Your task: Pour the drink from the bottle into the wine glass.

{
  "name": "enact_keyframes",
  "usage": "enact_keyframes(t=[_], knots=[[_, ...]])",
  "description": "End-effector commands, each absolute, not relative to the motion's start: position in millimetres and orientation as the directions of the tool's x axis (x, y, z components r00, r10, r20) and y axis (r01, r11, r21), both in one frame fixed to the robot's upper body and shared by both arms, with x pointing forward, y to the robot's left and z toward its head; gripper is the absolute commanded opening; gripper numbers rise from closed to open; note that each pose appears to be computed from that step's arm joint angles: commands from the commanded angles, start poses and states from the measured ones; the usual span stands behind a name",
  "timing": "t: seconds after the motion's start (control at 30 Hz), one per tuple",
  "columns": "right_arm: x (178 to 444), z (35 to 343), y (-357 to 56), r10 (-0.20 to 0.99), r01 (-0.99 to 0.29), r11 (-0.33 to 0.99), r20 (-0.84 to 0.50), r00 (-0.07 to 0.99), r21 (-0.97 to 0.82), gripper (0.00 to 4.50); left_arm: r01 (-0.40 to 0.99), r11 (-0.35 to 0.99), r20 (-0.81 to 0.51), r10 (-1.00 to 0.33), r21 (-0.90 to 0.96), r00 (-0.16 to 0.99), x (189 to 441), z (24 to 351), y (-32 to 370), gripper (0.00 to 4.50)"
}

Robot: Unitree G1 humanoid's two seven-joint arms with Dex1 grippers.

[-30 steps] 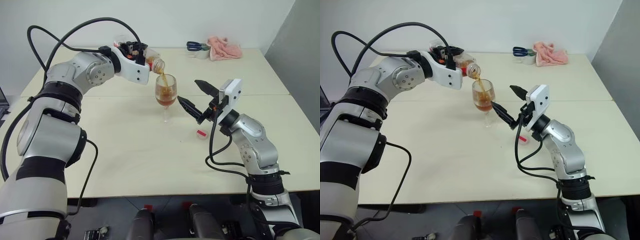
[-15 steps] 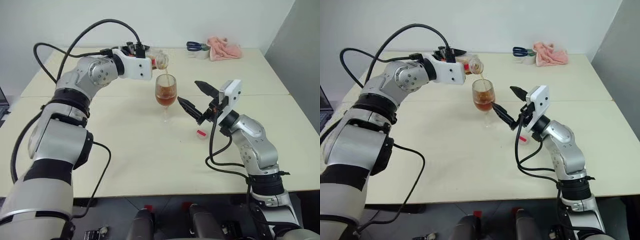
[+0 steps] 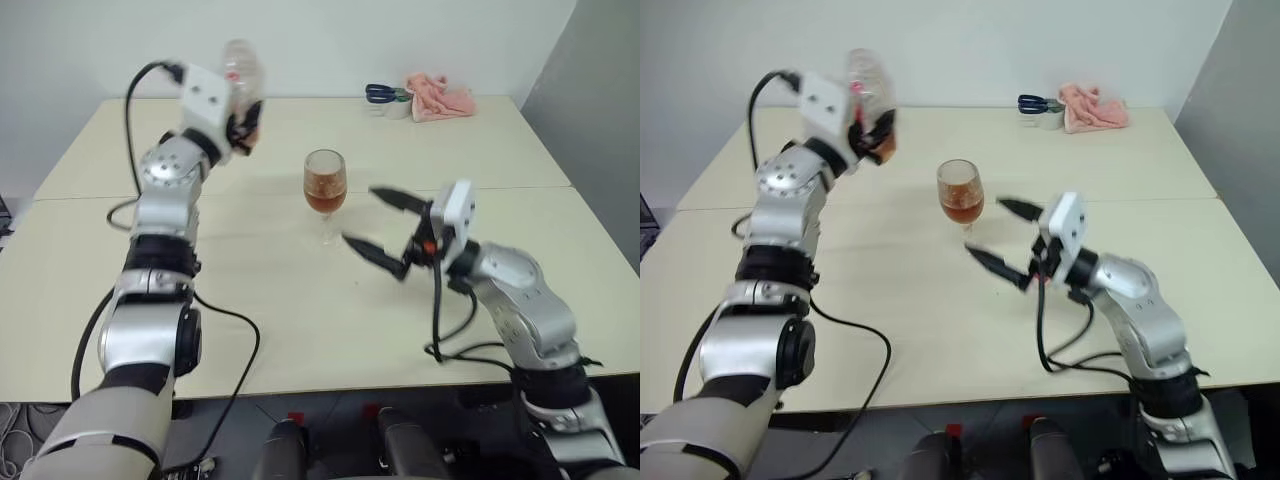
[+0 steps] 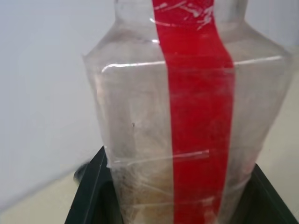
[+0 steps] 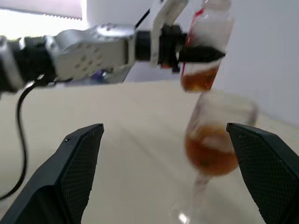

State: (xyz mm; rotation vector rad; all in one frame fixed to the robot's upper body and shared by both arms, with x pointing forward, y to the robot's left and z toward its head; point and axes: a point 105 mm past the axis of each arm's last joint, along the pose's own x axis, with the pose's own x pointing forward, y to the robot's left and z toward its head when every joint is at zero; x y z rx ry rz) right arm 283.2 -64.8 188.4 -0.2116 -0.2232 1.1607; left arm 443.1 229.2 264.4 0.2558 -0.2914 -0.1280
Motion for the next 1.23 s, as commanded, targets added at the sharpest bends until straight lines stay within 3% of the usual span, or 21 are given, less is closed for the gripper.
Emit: enact_keyframes(t=[0.03,0.17,0.3,0.57,0.77,0.87,1.03,1.23], knots=[[265.7,186.9,-63.4,0.956,-0.908,0.292,0.055,0.289,-0.300,4.50,-0.031,0.994,0.308,-0.003,0.105,0.951,425.7,262.7,254.5,1.75],[270.5,180.4,-66.5,0.948,-0.917,0.318,0.066,0.311,-0.240,4.50,-0.074,0.997,0.251,0.070,0.006,0.966,410.3,224.2,264.8,1.75],[275.9,183.4,-63.9,0.938,-0.916,0.345,0.096,0.332,-0.206,4.50,-0.051,0.999,0.196,0.051,-0.005,0.979,401.0,192.0,264.2,1.75],[275.7,185.7,-60.1,0.935,-0.913,0.353,0.106,0.338,-0.203,4.50,-0.014,1.000,0.152,0.014,0.000,0.988,398.5,161.8,265.1,1.75],[276.1,186.4,-60.1,0.929,-0.908,0.369,0.112,0.353,-0.198,4.50,-0.011,1.000,0.128,0.009,0.011,0.992,399.3,152.2,263.5,3.74],[276.6,184.7,-61.7,0.923,-0.903,0.383,0.111,0.368,-0.192,4.50,0.008,1.000,0.099,-0.009,0.016,0.995,397.1,144.4,256.3,4.48],[278.0,159.1,-80.1,0.881,-0.868,0.472,0.049,0.471,-0.151,4.50,0.002,1.000,0.033,-0.002,0.004,0.999,377.7,122.8,247.3,4.48],[288.7,133.9,-125.4,0.603,-0.598,0.793,0.013,0.797,-0.120,4.50,-0.028,1.000,-0.034,0.028,0.001,0.999,319.4,99.3,236.4,4.48]])
